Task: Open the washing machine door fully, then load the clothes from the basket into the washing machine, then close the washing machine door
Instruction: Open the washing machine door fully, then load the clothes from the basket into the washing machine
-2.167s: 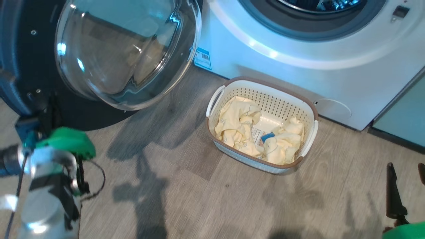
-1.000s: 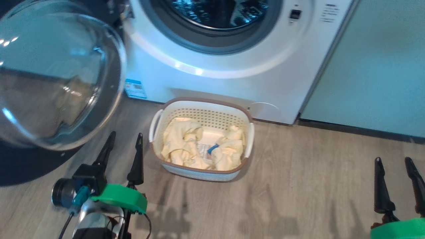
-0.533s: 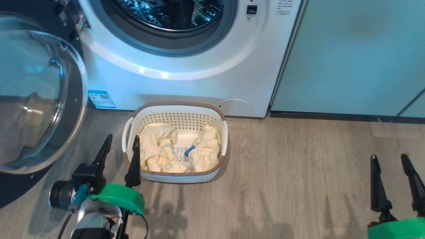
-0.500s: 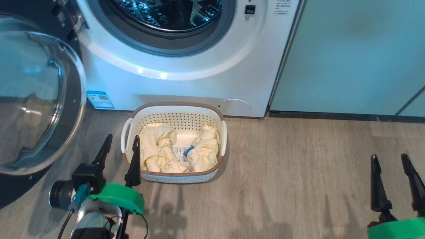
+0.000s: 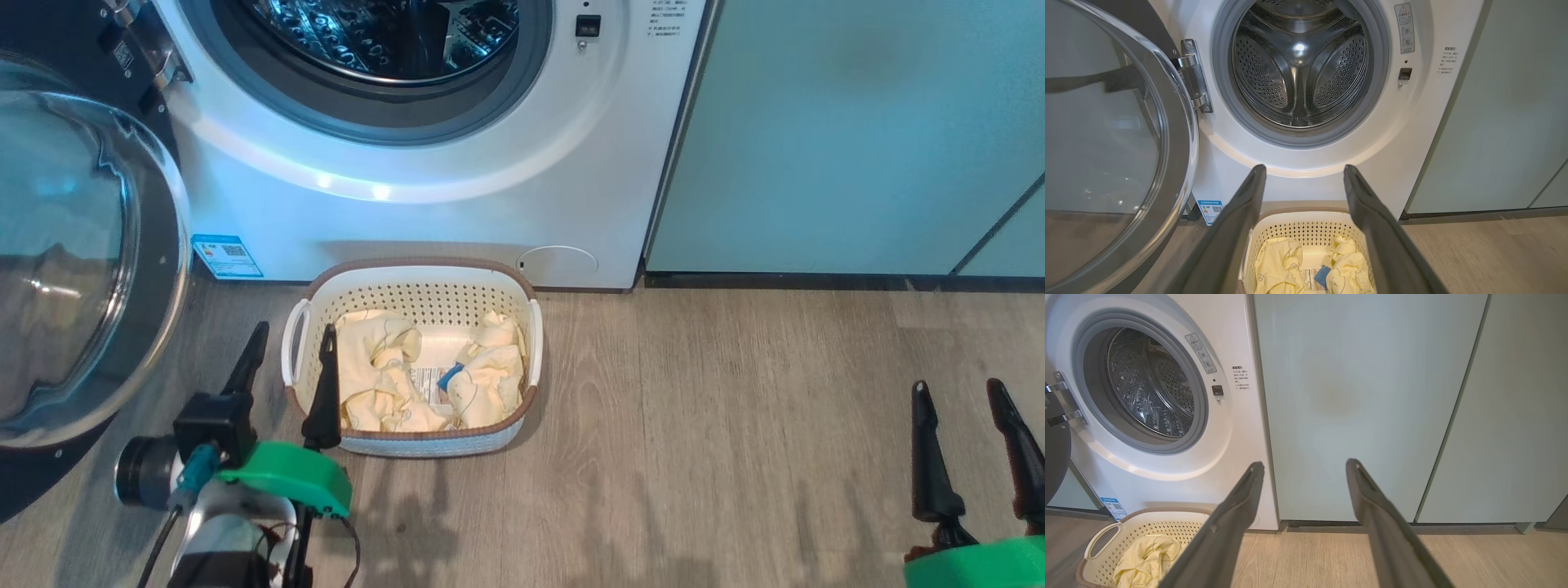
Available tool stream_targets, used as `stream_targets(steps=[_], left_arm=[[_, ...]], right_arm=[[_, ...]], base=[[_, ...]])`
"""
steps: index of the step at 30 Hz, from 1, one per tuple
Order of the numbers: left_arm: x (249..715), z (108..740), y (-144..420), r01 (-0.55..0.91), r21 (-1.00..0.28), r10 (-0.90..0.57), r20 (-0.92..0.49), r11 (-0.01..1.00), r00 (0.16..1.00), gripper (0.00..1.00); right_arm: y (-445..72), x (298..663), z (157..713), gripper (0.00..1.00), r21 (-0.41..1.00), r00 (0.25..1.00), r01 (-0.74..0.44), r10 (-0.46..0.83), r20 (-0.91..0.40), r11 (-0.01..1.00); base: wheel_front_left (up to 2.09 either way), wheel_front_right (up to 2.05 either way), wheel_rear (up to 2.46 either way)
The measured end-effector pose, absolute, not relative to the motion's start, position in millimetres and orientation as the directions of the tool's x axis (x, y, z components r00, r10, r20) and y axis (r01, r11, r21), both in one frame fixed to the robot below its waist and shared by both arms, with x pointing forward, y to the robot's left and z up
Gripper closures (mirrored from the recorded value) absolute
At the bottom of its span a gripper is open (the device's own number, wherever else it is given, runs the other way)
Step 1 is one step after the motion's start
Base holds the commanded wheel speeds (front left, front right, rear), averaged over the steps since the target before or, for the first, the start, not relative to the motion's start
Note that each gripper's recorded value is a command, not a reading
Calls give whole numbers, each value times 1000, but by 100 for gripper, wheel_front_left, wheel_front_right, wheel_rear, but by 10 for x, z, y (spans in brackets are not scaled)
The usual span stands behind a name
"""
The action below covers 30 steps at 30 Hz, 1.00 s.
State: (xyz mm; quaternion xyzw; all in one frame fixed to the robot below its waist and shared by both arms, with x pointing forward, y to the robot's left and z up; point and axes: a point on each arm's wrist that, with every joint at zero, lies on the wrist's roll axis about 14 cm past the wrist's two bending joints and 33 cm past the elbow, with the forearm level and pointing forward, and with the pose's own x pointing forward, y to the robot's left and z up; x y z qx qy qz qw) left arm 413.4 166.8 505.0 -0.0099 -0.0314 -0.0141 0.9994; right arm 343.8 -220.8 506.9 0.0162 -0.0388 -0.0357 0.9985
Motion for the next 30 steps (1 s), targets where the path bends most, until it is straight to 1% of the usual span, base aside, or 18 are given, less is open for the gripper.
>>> stream_targets(steps=[22,30], left_arm=[[4112,5100,1573,48,-17,-46,75,999,996,0],[4118,5117,1567,49,-11,-48,81,999,996,0]], right_arm=[[-2233,3393,5110,0,46,993,79,-83,90,996],[-2241,3393,5084,0,47,993,82,-86,81,996]], base=[[1,-1,0],[81,-82,1]])
